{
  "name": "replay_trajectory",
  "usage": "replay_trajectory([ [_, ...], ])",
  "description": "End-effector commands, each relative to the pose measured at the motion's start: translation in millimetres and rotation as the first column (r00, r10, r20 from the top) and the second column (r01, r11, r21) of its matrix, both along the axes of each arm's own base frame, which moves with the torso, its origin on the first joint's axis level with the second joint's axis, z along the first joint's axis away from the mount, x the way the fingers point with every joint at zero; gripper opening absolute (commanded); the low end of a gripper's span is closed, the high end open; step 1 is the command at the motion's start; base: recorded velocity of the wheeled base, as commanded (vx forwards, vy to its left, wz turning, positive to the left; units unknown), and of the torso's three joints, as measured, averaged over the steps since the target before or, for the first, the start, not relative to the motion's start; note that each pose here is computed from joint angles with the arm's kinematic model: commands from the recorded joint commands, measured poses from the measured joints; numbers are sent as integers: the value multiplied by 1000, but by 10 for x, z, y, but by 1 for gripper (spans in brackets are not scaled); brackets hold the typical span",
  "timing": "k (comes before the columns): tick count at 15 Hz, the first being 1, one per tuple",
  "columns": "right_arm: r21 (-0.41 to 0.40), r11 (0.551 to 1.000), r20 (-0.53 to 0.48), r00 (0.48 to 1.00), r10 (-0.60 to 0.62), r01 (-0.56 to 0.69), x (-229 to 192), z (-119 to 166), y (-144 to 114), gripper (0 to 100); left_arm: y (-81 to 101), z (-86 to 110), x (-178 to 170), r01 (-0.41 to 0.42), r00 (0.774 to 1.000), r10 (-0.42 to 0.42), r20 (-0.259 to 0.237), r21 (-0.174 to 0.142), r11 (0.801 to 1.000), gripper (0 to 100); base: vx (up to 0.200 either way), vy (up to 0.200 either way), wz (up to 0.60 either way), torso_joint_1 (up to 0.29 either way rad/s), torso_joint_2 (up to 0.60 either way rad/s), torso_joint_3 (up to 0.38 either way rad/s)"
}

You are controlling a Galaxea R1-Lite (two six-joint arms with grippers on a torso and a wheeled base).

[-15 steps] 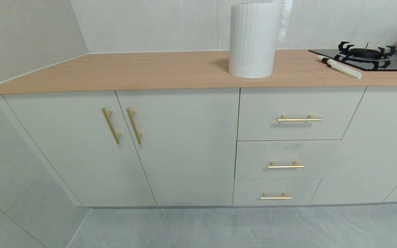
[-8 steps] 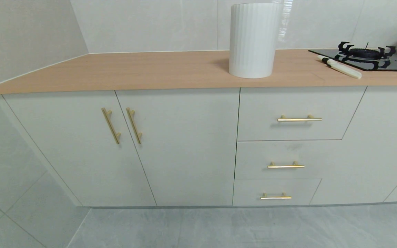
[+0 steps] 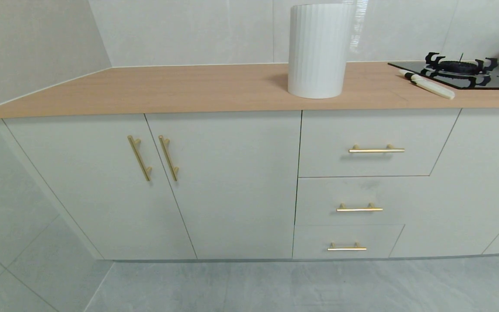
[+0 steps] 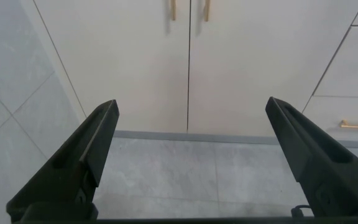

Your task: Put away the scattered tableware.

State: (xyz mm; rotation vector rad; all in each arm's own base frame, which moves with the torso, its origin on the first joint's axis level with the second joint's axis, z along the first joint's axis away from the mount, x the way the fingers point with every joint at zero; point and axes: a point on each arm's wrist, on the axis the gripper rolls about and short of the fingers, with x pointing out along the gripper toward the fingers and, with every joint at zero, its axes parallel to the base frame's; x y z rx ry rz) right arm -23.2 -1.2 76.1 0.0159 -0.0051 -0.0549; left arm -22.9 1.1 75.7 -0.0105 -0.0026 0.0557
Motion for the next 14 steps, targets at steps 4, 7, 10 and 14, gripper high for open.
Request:
replay_trajectory([
  [4, 0, 1000, -5, 1000, 0, 0, 1, -1, 0, 100, 0, 0, 0, 1, 1000, -1, -1, -2, 1000, 100, 0, 0, 0, 0, 0, 0],
  [7, 0, 1000, -6, 1000, 0, 0, 2, -5, 0, 100, 0, 0, 0, -1, 1000, 1, -1, 6, 1000, 100, 0, 0, 0, 0, 0, 0],
  [10, 0, 1000, -5, 1000, 1, -1, 1, -1, 0, 100, 0, 0, 0, -1, 1000, 1, -1, 6, 1000, 100, 0, 0, 0, 0, 0, 0],
  [14, 0, 1000, -6, 1000, 1, -1, 2, -5, 0, 100, 0, 1, 0, 1, 1000, -1, 1, 3, 1000, 100, 200, 0, 0, 4, 2, 0],
])
